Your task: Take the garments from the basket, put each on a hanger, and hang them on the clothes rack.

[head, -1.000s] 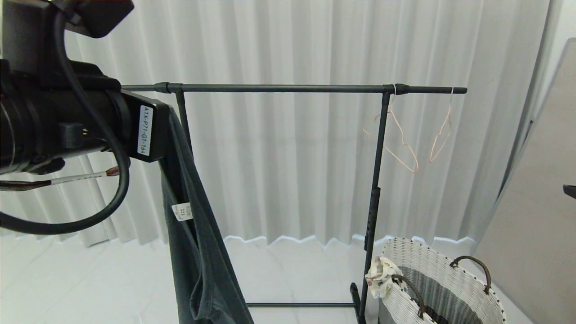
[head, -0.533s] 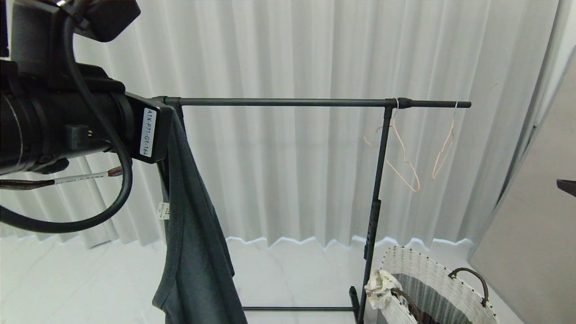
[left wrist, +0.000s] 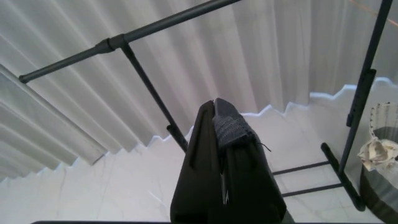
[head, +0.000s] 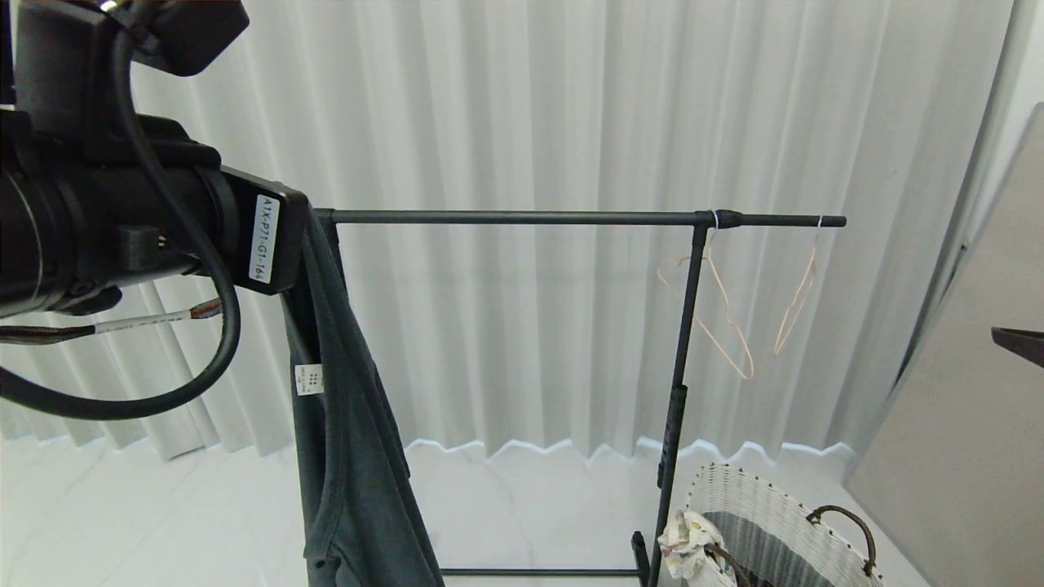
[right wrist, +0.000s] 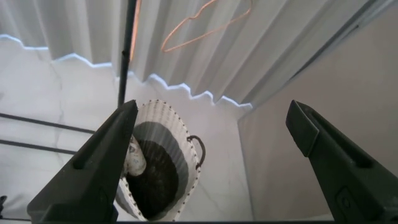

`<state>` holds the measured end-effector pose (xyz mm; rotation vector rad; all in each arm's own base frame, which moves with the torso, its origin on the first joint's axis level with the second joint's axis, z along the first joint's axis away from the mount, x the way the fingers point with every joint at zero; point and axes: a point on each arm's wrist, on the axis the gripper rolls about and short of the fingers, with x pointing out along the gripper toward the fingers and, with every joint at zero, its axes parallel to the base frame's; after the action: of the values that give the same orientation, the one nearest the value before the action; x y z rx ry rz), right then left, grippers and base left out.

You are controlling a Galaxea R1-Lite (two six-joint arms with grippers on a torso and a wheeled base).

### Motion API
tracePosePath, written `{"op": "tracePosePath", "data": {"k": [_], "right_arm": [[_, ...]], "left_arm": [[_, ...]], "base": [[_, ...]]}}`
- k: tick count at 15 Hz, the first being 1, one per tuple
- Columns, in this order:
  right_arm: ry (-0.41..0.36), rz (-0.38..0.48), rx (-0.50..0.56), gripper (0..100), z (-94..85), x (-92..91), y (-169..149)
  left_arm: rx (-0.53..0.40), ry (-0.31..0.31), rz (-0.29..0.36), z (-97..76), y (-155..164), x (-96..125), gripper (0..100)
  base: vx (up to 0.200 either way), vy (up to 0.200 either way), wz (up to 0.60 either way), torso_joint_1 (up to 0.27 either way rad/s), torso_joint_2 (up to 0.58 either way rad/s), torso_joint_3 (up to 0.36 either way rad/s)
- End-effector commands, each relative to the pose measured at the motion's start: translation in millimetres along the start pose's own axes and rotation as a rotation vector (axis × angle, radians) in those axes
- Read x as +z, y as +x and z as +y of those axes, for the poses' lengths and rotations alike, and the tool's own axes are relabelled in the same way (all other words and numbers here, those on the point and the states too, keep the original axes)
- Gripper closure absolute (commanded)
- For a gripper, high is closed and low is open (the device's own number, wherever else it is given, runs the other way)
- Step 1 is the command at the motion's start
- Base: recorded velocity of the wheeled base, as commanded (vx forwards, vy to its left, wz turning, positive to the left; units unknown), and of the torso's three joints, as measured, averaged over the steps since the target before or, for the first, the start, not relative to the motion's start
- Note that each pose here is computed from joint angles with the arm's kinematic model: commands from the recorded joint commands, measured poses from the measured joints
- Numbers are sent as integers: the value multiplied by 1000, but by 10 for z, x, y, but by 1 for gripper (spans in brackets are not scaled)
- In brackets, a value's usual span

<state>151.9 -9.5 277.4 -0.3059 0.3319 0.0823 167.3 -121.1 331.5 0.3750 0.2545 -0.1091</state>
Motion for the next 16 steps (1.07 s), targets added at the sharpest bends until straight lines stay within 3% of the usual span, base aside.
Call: {"op": "tracePosePath", "data": {"k": [1,8,16], "right_arm": [[-6,-2,15,0,26,6,9],[-31,21,22,0,49,-61,27],[-77,18,83,0,162,-114,113]], "left_arm": [[-2,-1,-4,4,-12,5,100],[-24,5,-11,-39,-38,10,100],[-28,7,-7,-47,-31,-3,100]], "base": [[0,0,0,36,-51,-27],[0,-200,0,7,-5,-2],[0,0,0,0,0,0]]}}
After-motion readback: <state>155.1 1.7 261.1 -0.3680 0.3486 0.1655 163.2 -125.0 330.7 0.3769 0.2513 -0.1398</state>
